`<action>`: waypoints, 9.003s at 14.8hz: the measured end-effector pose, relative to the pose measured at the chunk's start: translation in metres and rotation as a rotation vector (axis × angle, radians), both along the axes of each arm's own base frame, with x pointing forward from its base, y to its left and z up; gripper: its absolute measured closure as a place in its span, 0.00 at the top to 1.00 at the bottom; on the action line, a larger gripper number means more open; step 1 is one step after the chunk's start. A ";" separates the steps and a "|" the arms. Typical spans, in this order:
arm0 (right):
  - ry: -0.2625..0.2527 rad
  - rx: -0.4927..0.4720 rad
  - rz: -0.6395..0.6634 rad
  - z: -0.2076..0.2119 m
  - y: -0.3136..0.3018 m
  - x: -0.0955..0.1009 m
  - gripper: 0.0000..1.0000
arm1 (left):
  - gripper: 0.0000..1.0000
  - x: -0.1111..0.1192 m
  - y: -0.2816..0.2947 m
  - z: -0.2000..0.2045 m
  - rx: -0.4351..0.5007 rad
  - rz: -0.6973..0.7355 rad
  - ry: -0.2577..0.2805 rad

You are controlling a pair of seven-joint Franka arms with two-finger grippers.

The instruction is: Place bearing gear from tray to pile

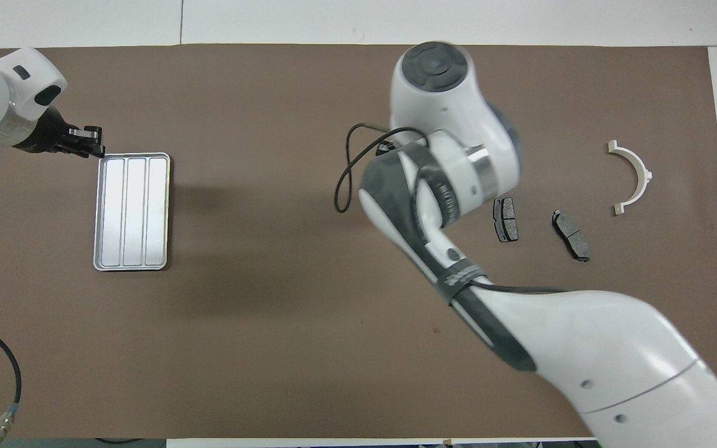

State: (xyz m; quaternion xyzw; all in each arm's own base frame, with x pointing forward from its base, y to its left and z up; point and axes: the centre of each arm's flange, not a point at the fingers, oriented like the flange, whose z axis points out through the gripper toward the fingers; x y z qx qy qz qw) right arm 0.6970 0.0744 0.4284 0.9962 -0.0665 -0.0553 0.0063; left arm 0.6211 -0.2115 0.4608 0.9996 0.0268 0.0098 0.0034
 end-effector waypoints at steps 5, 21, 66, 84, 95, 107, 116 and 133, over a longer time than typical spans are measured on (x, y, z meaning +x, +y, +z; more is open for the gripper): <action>-0.057 0.023 0.120 -0.072 -0.084 0.008 0.35 | 0.24 -0.072 -0.151 -0.018 -0.013 0.058 -0.017; -0.114 0.024 0.158 -0.130 -0.073 0.008 0.71 | 0.24 -0.109 -0.193 -0.160 -0.026 0.052 -0.046; -0.087 -0.024 -0.447 -0.145 0.363 -0.117 0.80 | 1.00 -0.089 0.196 0.159 0.071 -0.132 0.013; -0.037 -0.075 -0.360 -0.123 0.319 -0.090 0.24 | 1.00 -0.093 0.190 0.139 0.062 -0.142 0.101; -0.106 0.005 0.068 -0.122 0.013 0.032 0.24 | 1.00 -0.092 0.181 0.140 -0.020 -0.143 0.092; -0.136 0.005 0.086 -0.138 0.017 0.027 0.83 | 1.00 -0.092 0.180 0.140 -0.021 -0.145 0.092; -0.133 -0.002 0.065 -0.076 0.000 0.018 1.00 | 1.00 -0.092 0.180 0.140 -0.021 -0.145 0.091; -0.074 -0.015 0.062 0.192 -0.040 -0.176 1.00 | 1.00 -0.092 0.180 0.140 -0.021 -0.145 0.091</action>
